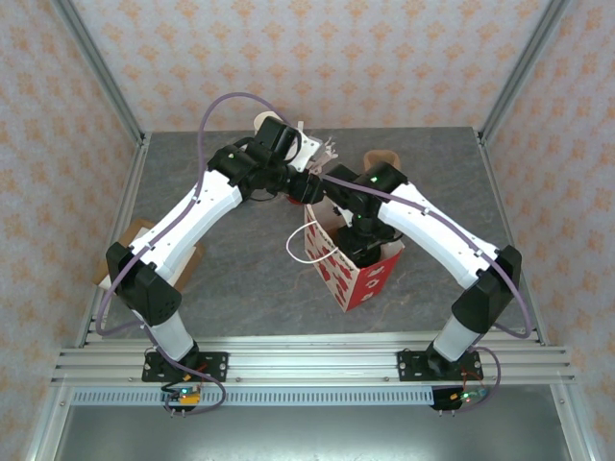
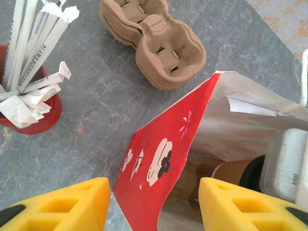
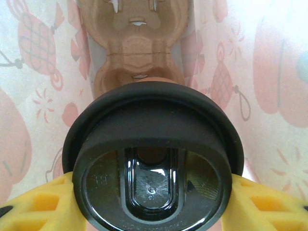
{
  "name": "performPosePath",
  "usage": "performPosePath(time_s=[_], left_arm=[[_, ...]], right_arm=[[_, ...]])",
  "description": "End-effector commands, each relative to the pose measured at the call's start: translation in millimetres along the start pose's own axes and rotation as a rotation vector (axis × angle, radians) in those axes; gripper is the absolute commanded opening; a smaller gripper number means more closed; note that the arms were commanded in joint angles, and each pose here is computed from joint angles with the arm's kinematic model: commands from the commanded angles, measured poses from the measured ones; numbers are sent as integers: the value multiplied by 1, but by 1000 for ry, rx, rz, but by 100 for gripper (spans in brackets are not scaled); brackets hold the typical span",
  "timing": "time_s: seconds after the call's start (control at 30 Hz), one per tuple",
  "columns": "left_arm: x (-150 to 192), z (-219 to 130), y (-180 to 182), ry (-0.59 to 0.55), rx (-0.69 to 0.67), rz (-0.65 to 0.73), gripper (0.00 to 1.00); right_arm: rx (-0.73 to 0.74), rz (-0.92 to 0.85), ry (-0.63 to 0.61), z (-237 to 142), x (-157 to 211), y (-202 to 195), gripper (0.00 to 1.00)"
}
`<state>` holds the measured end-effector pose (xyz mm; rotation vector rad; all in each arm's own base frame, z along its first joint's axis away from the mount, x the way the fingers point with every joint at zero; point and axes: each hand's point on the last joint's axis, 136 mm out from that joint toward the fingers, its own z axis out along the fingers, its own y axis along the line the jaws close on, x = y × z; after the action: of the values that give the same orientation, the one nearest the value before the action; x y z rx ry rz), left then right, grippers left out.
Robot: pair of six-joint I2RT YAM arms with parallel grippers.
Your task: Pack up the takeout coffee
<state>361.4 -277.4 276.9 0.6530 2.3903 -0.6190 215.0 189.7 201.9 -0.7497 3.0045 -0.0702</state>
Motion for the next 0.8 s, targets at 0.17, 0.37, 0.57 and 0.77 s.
performPosePath(time_s=[0.17, 0.37, 0.57, 0.77], left_arm=[[-10, -13, -5, -45, -4, 20, 53], [-10, -13, -5, -44, -3, 19, 53], [-10, -13, -6, -45, -1, 18, 53], [-10, -13, -5, -44, 0, 18, 53]], right_arm=[[-41, 8, -20, 2, 2, 1, 49], [-62, 7, -26, 1, 3, 3, 49], [-56, 11, -24, 2, 5, 0, 49], [-50, 11, -15, 6, 7, -2, 48]])
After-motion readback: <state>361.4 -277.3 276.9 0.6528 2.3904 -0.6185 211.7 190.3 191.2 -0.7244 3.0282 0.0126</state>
